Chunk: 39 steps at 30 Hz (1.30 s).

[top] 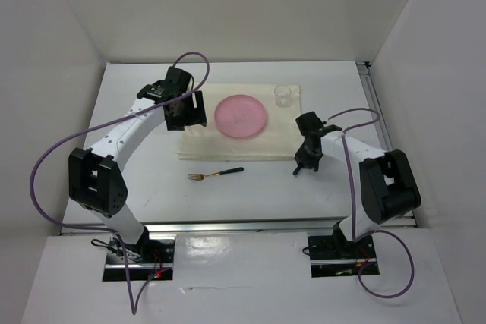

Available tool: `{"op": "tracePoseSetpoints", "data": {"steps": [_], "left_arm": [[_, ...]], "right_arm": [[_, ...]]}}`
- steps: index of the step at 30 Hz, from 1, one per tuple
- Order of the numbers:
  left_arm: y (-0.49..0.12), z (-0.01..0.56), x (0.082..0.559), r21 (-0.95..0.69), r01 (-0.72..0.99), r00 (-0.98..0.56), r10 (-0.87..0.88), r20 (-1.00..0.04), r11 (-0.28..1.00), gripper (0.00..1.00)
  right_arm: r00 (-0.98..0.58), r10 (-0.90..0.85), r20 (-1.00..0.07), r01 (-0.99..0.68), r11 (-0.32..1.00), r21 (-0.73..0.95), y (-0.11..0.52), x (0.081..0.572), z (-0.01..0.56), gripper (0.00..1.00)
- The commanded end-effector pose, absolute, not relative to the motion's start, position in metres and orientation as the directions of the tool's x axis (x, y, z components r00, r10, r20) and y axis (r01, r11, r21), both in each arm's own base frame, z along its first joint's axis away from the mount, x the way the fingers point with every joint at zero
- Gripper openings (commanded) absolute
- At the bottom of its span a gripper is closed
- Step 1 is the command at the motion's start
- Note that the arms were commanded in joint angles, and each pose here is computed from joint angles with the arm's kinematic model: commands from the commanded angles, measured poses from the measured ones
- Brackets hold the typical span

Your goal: Set the dinner table for one person

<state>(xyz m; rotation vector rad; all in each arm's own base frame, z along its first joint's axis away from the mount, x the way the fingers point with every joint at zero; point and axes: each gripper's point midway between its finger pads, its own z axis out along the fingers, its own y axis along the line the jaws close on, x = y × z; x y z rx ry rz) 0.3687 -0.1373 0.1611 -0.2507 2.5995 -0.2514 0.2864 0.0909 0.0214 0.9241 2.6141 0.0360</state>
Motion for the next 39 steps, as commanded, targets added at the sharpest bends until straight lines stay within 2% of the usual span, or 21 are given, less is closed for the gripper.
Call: {"op": "tracePoseSetpoints", "data": {"steps": [1, 4, 7, 11, 17, 22, 24, 30, 39], "left_arm": [[-0.139, 0.173, 0.378, -0.224, -0.114, -0.835, -0.216, -0.507, 0.968, 0.87], [-0.141, 0.176, 0.379, -0.234, -0.108, -0.833, -0.217, -0.51, 0.966, 0.87], [-0.142, 0.179, 0.381, -0.238, -0.106, -0.828, -0.218, -0.517, 0.965, 0.87], [-0.138, 0.182, 0.382, -0.219, -0.108, -0.823, -0.211, -0.528, 0.97, 0.87], [-0.135, 0.18, 0.379, -0.206, -0.115, -0.827, -0.209, -0.522, 0.972, 0.87], [-0.135, 0.18, 0.379, -0.206, -0.115, -0.827, -0.209, -0.522, 0.972, 0.87], [-0.135, 0.18, 0.379, -0.206, -0.115, -0.827, -0.209, -0.522, 0.972, 0.87], [-0.131, 0.179, 0.379, -0.189, -0.126, -0.827, -0.208, -0.522, 0.974, 0.87], [-0.132, 0.185, 0.38, -0.193, -0.124, -0.822, -0.21, -0.53, 0.973, 0.87]], "right_arm": [[-0.667, 0.602, -0.439, 0.598, 0.784, 0.165, 0.085, 0.298, 0.064, 0.06], [-0.683, 0.537, -0.496, 0.524, 0.833, 0.18, 0.087, 0.307, 0.095, 0.0], [-0.725, 0.429, -0.539, 0.401, 0.899, 0.177, 0.095, 0.318, 0.12, 0.0], [-0.817, 0.248, -0.521, 0.172, 0.967, 0.19, 0.126, 0.335, 0.132, 0.0], [-0.856, 0.068, -0.512, -0.072, 0.966, 0.248, 0.17, 0.347, 0.134, 0.0], [-0.873, -0.011, -0.487, -0.122, 0.973, 0.197, 0.178, 0.373, 0.107, 0.0], [-0.859, -0.026, -0.511, -0.136, 0.974, 0.179, 0.177, 0.39, 0.106, 0.0], [-0.889, -0.031, -0.456, -0.12, 0.979, 0.166, 0.178, 0.412, 0.072, 0.0], [-0.927, 0.101, -0.362, 0.037, 0.983, 0.178, 0.159, 0.41, 0.038, 0.0]]}}
